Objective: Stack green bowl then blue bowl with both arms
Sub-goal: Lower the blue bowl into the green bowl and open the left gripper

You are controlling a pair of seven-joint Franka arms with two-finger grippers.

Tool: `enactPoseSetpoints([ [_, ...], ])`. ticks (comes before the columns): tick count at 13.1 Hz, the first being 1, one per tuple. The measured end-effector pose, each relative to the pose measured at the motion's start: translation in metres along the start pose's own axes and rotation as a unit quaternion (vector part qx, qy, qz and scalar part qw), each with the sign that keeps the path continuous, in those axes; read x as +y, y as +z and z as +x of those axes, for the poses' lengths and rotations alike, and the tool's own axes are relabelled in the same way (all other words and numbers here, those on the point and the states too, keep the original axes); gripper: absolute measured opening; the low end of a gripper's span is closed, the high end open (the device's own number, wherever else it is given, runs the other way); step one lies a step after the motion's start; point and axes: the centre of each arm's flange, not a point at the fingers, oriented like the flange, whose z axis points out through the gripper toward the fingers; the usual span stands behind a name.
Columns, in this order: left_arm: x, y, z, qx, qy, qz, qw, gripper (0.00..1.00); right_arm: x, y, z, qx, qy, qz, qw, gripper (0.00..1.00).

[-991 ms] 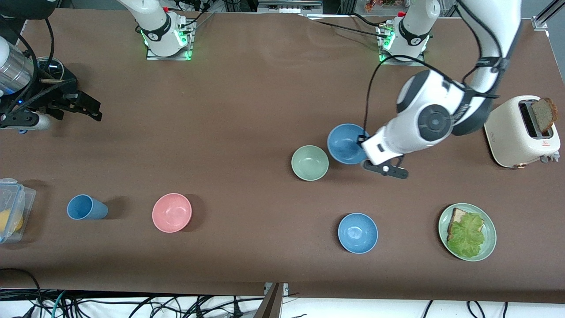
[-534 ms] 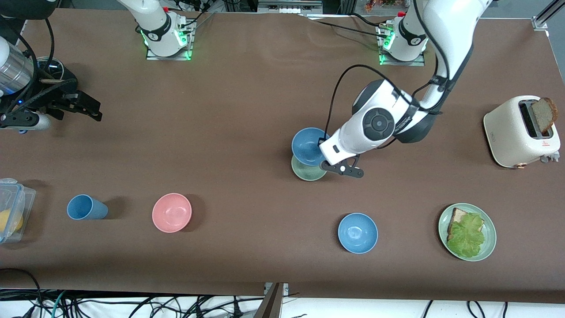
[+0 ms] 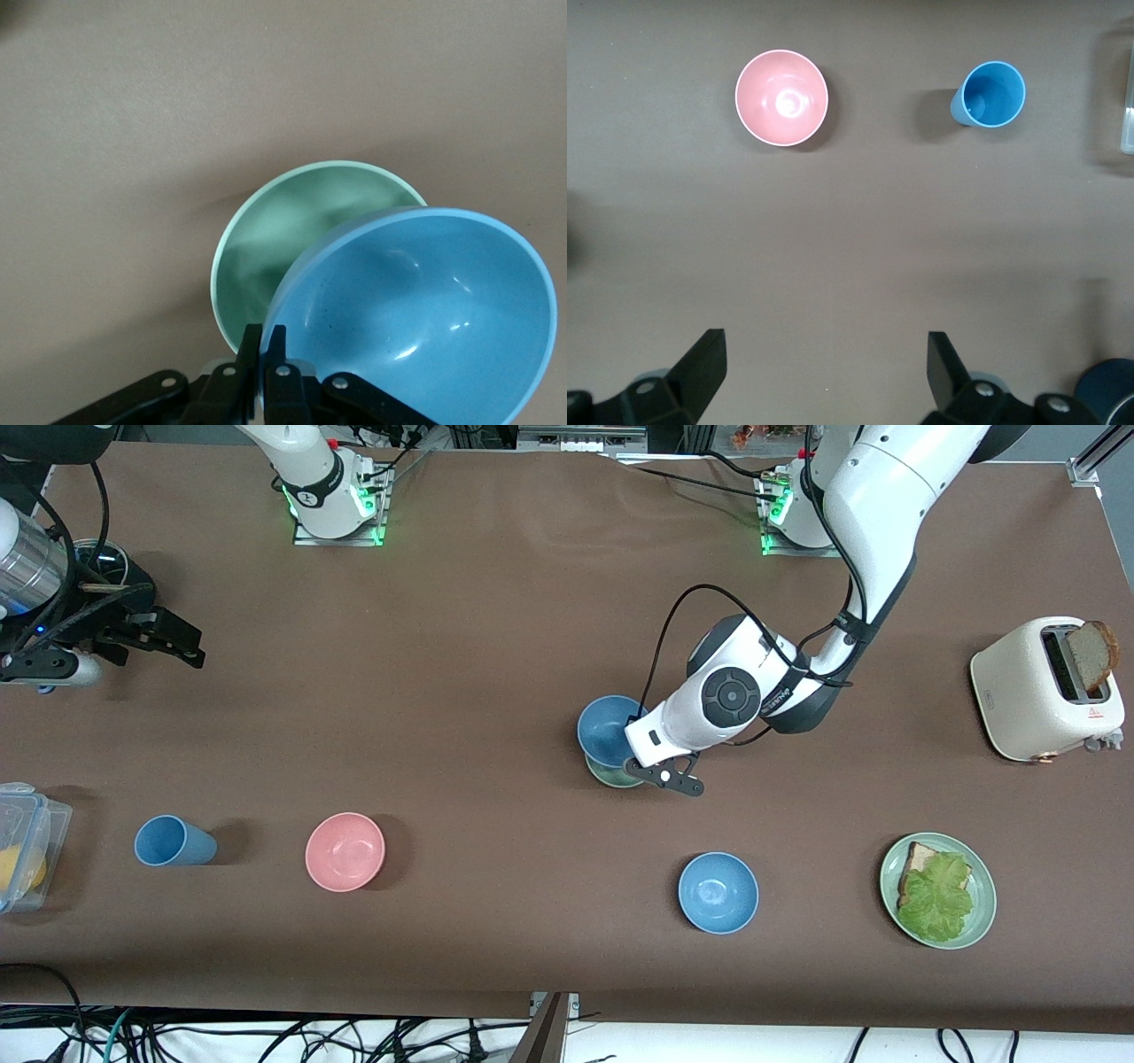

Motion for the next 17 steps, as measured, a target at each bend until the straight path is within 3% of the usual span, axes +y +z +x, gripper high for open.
enactPoseSetpoints([
  [4, -0.002, -0.009, 0.007, 0.017, 0.017, 0.020, 0.999, 0.05, 0.000, 0.000, 0.000, 0.000, 0.000, 0.000, 1.000, 1.00],
  [8, -0.007, 0.004, 0.007, 0.007, 0.036, 0.020, 0.999, 0.09, 0.000, 0.000, 0.000, 0.000, 0.000, 0.000, 1.000, 1.00],
  [13, -0.012, -0.006, 0.014, 0.017, 0.032, 0.018, 0.999, 0.63, 0.000, 0.002, 0.001, -0.002, 0.000, 0.000, 1.000, 1.00],
  [16, -0.029, -0.055, 0.018, 0.035, 0.018, 0.029, 0.999, 0.94, 0.000, 0.002, 0.001, -0.002, 0.000, 0.000, 1.000, 1.00],
  [17, -0.040, -0.079, 0.016, 0.037, 0.008, 0.037, 0.999, 1.00, 0.000, 0.002, 0.001, -0.002, 0.000, 0.000, 1.000, 1.00],
])
